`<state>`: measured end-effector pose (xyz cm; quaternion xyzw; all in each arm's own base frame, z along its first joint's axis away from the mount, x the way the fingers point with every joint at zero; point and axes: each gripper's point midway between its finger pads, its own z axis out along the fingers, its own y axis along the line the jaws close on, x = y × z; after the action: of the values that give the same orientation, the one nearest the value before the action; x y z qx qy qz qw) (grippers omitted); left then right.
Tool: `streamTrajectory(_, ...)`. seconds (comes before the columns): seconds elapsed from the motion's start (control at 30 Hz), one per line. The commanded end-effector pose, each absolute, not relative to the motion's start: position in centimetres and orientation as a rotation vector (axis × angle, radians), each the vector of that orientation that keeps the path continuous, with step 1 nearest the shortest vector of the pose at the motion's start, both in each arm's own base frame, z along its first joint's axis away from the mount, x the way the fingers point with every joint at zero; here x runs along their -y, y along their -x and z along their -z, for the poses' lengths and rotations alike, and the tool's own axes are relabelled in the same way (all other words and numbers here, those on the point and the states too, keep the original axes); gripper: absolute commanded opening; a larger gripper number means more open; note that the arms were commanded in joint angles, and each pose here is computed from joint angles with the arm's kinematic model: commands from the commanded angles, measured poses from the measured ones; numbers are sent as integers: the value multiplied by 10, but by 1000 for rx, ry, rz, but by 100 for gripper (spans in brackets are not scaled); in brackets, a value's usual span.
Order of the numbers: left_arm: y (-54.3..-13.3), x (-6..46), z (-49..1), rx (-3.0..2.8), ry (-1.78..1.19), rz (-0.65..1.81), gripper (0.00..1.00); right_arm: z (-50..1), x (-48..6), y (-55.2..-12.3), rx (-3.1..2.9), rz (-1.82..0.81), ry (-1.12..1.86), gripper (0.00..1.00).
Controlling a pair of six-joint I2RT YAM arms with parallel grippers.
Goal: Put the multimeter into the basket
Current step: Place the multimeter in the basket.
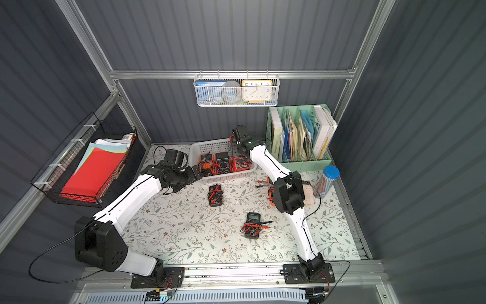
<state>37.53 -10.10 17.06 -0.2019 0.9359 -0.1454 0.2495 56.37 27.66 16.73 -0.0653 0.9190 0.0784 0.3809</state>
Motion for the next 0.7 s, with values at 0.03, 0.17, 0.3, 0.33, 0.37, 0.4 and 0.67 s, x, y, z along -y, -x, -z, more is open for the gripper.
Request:
streamTrajectory(0.03,-375,101,-164,-2567,524,384,99,-158,-274,-573,-2340,-154,177,68)
streamTrajectory(0.17,-375,100,-163,-2566,534,384,99,-144,-274,-575,-2360,-144,172,73)
streamTrajectory(0.3,-374,101,-163,-2568,539,389,99,-134,-274,-578,-2370,-138,158,81)
streamTrajectory(0.33,-374,101,-164,-2566,540,391,99,-133,-274,-578,-2370,-131,153,84)
streamTrajectory(0.37,-374,101,-165,-2566,539,392,99,-132,-274,-579,-2370,-128,148,87)
streamTrajectory(0.4,-374,101,-165,-2566,541,390,99,-132,-274,-579,-2370,-130,144,88)
streamTrajectory(0.67,-373,101,-171,-2562,532,390,99,-156,-273,-581,-2330,-147,121,99)
